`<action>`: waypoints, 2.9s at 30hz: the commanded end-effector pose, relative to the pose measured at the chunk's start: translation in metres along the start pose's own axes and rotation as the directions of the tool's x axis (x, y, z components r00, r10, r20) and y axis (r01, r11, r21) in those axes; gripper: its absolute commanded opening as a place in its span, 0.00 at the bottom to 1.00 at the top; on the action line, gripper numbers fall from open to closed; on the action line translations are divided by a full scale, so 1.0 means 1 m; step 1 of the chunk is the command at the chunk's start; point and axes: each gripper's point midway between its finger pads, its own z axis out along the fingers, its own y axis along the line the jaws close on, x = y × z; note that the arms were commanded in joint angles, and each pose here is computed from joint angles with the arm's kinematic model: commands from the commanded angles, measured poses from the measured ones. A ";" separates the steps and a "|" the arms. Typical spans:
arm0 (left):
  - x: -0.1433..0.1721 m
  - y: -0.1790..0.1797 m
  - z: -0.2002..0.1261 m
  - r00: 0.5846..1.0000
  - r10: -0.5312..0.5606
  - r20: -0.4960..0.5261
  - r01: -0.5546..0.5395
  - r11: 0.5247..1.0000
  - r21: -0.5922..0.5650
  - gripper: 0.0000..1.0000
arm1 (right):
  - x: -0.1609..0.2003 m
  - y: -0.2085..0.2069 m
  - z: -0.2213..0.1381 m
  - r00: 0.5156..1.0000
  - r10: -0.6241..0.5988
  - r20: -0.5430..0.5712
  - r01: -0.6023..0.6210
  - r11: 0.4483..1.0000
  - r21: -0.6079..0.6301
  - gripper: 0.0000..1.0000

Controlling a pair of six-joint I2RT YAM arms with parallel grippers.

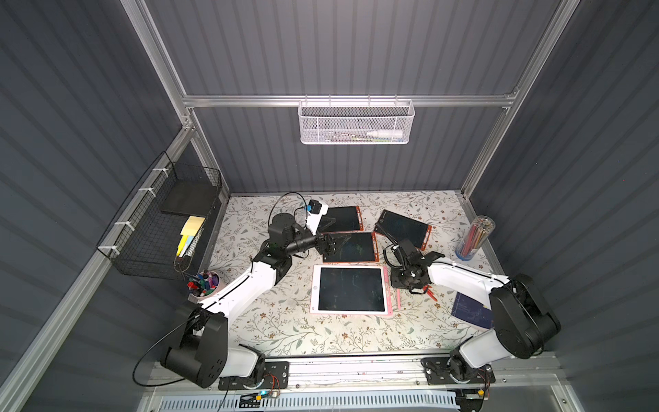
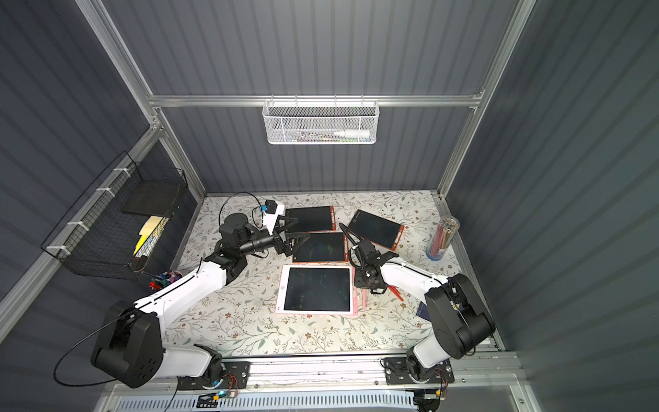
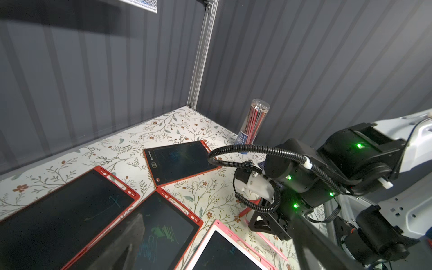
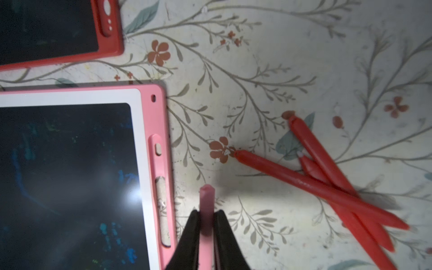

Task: Place the stylus back onto the writing tablet
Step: Pick up the stylus from the center of the board, then place the stylus on the writing tablet.

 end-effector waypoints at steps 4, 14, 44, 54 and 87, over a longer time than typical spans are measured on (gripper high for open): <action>0.036 -0.008 -0.004 0.992 -0.099 -0.075 0.100 0.995 0.007 0.99 | -0.005 0.008 -0.007 0.999 -0.037 0.001 0.037 0.999 -0.021 0.16; 0.069 -0.068 -0.006 0.962 -0.233 -0.145 0.241 0.970 0.037 1.00 | -0.003 0.010 -0.009 0.999 -0.047 -0.002 0.047 0.998 -0.040 0.16; 0.082 -0.120 0.000 0.960 -0.163 -0.228 0.177 0.983 0.042 0.99 | -0.010 0.048 -0.003 0.996 -0.085 -0.026 0.083 0.994 -0.077 0.16; 0.097 -0.121 0.004 0.948 -0.170 -0.269 0.193 0.979 0.060 0.99 | -0.007 0.039 0.012 0.997 -0.059 -0.040 0.059 0.998 -0.023 0.16; 0.085 -0.125 0.000 0.959 -0.162 -0.231 0.183 0.981 0.071 0.99 | -0.010 0.034 0.022 0.998 -0.050 -0.028 0.050 0.999 0.016 0.18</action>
